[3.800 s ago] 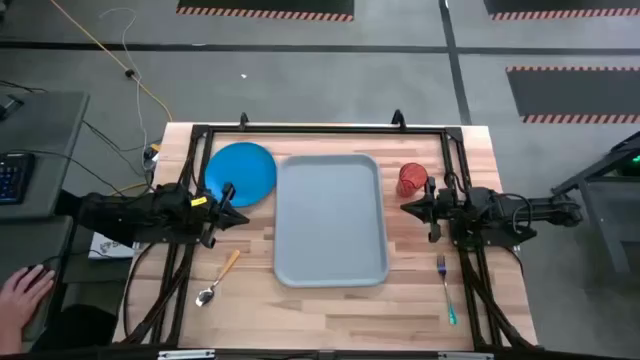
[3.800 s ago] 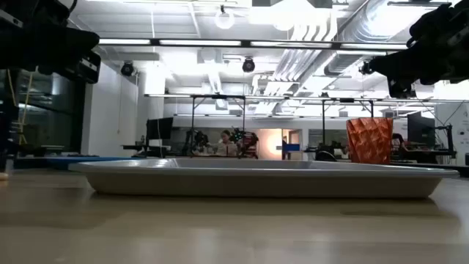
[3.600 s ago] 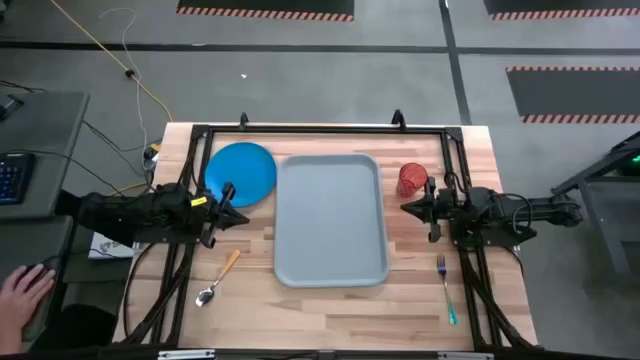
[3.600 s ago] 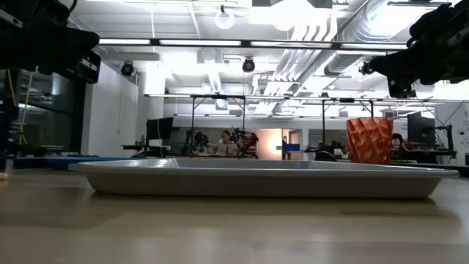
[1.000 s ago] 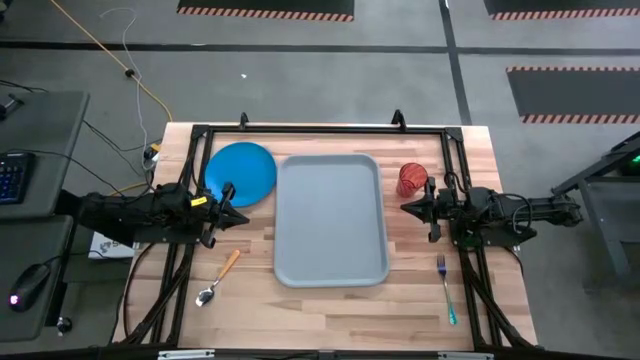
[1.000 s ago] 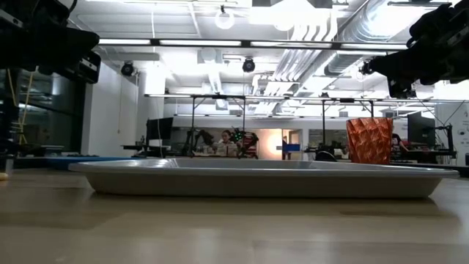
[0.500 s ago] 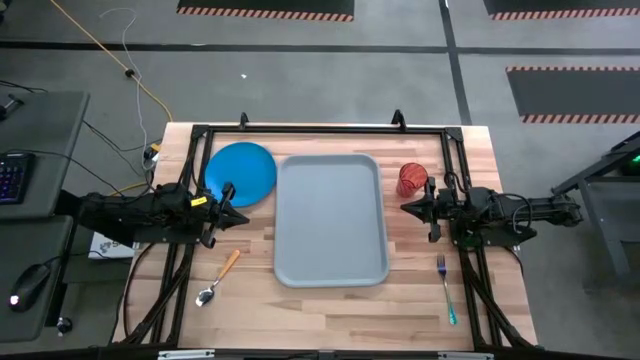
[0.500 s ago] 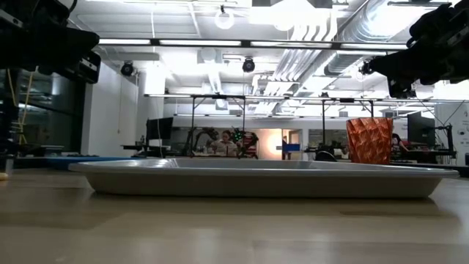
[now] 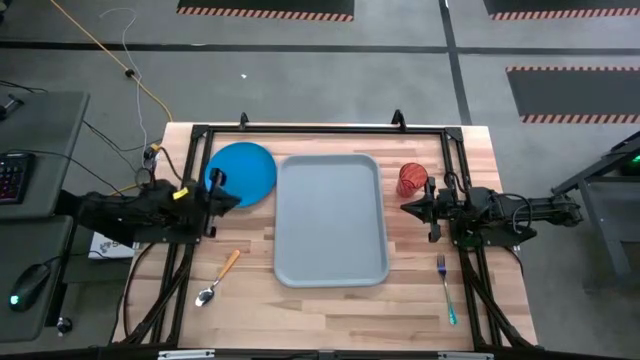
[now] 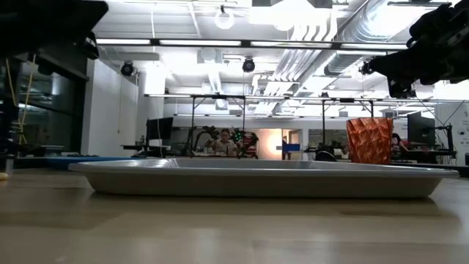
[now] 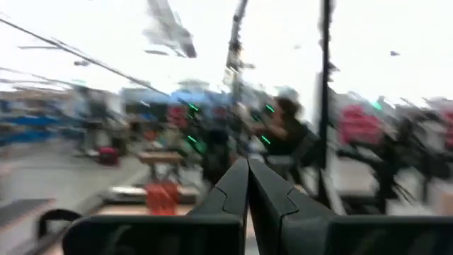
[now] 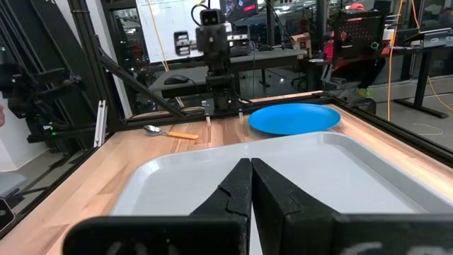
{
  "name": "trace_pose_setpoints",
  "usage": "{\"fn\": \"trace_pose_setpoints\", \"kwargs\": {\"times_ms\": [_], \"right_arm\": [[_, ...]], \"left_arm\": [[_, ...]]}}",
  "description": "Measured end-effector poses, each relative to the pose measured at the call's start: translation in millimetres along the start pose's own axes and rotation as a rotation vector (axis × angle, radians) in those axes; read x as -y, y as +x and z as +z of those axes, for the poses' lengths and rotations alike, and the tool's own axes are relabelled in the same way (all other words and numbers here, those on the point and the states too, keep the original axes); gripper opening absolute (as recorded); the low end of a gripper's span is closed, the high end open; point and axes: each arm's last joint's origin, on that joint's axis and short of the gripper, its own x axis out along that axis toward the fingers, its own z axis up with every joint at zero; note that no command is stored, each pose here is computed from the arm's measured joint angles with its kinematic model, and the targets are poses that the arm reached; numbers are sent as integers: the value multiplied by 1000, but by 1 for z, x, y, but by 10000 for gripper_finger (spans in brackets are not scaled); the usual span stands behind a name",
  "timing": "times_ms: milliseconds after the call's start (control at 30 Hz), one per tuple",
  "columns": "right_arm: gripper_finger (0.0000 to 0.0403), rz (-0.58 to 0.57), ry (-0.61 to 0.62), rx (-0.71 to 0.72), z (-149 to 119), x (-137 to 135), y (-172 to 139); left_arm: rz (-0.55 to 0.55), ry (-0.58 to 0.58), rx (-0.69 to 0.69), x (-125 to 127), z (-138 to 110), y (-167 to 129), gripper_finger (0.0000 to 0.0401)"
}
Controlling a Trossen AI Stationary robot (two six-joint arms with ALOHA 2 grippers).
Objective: Pick and place plate/cup/fork/spoon on tray
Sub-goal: Put the blue plate on the right of the gray serving tray
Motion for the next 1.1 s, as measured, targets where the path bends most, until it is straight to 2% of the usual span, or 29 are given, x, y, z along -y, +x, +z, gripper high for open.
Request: {"fn": "trace_pose_setpoints", "kwargs": {"times_ms": [67, 167, 333, 433, 533, 633, 800, 933, 1100], "right_arm": [[0, 0, 0, 0, 0, 0, 0], [0, 0, 0, 0, 0, 0, 0], [0, 0, 0, 0, 0, 0, 0], [0, 0, 0, 0, 0, 0, 0], [0, 0, 0, 0, 0, 0, 0], [0, 0, 0, 0, 0, 0, 0], [0, 0, 0, 0, 0, 0, 0], [0, 0, 0, 0, 0, 0, 0], [0, 0, 0, 0, 0, 0, 0]], "left_arm": [[69, -11, -4, -2, 0, 3, 5], [183, 7, -134, -5, -2, 12, 32], [317, 41, -510, -11, 6, 40, 118], [383, -14, -780, -14, 7, 55, 172], [419, -79, -1045, -14, 1, 66, 218], [460, -91, -1232, -15, -13, 72, 248], [518, -113, -1390, -16, -42, 78, 261], [557, -141, -1457, -16, -59, 81, 259], [663, -26, -1499, -21, -76, 83, 259]]}}
